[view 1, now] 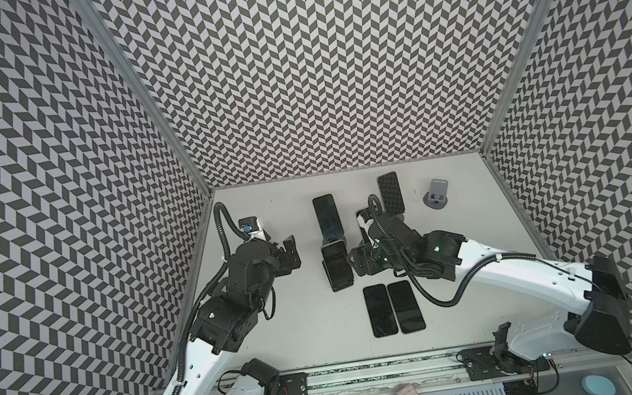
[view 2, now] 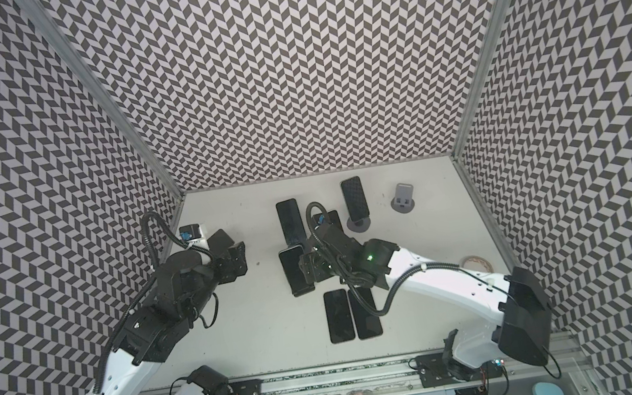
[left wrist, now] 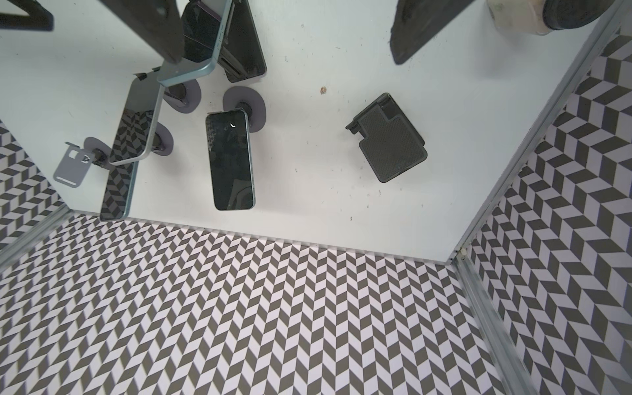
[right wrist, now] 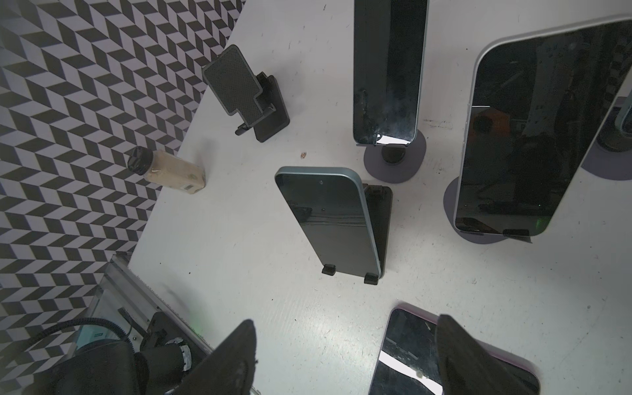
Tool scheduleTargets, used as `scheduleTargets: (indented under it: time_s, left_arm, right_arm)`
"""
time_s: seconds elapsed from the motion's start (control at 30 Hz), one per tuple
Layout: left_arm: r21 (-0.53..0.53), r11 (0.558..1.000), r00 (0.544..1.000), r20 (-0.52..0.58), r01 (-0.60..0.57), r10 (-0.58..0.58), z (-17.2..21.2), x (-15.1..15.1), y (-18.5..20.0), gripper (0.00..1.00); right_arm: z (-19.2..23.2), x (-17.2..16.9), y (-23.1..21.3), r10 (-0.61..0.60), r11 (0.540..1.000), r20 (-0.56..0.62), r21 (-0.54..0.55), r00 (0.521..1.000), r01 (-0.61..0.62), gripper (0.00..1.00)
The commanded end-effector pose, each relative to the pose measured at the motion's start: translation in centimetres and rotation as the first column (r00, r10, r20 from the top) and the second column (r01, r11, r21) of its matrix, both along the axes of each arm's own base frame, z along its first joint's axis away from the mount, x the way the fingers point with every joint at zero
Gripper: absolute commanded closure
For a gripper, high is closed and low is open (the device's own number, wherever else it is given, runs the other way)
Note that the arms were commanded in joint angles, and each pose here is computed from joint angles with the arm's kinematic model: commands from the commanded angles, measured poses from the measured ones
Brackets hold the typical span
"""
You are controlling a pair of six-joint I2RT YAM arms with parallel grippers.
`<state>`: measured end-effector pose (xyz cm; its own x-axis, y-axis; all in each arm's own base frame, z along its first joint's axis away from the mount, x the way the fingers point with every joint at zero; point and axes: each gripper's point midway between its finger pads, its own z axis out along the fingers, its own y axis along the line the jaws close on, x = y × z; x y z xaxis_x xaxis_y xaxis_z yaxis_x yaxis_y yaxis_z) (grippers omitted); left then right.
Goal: Remove the phone from the phone stand
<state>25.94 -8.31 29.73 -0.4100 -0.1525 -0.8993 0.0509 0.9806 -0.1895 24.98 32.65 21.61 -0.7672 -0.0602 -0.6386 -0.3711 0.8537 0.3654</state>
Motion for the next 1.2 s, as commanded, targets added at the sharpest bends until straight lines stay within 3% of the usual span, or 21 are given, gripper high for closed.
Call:
scheduleTargets:
  time_s: [0.0,0.2,0.53,1.17]
  left_arm:
    - [0.016,0.999,0.999,0.013,0.034,-0.035,-0.1,-1.2,0.2,0.06]
    - [-0.002,0.998,0.995,0.076,0.06,-0.06,1.5,-2.2,0.5,0.07]
    - [-0.041,0.995,0.995,0.04,0.095,-0.094,2.9,-3.4,0.2,0.08]
    - [-0.159,0.973,0.983,-0.04,0.17,-0.178,1.3,-6.1,-0.7,0.08]
  right_arm:
    - [2.2,1.2,1.5,-0.044,0.998,0.056,0.052,0.997,0.041,0.2]
    - [3.2,1.2,3.3,-0.059,0.997,0.076,0.046,0.995,0.056,0.2]
    - [4.6,1.6,3.4,-0.179,0.974,0.061,0.155,0.982,0.168,0.23]
    - [2.6,1.9,4.1,-0.166,0.985,0.084,0.061,0.983,0.161,0.17]
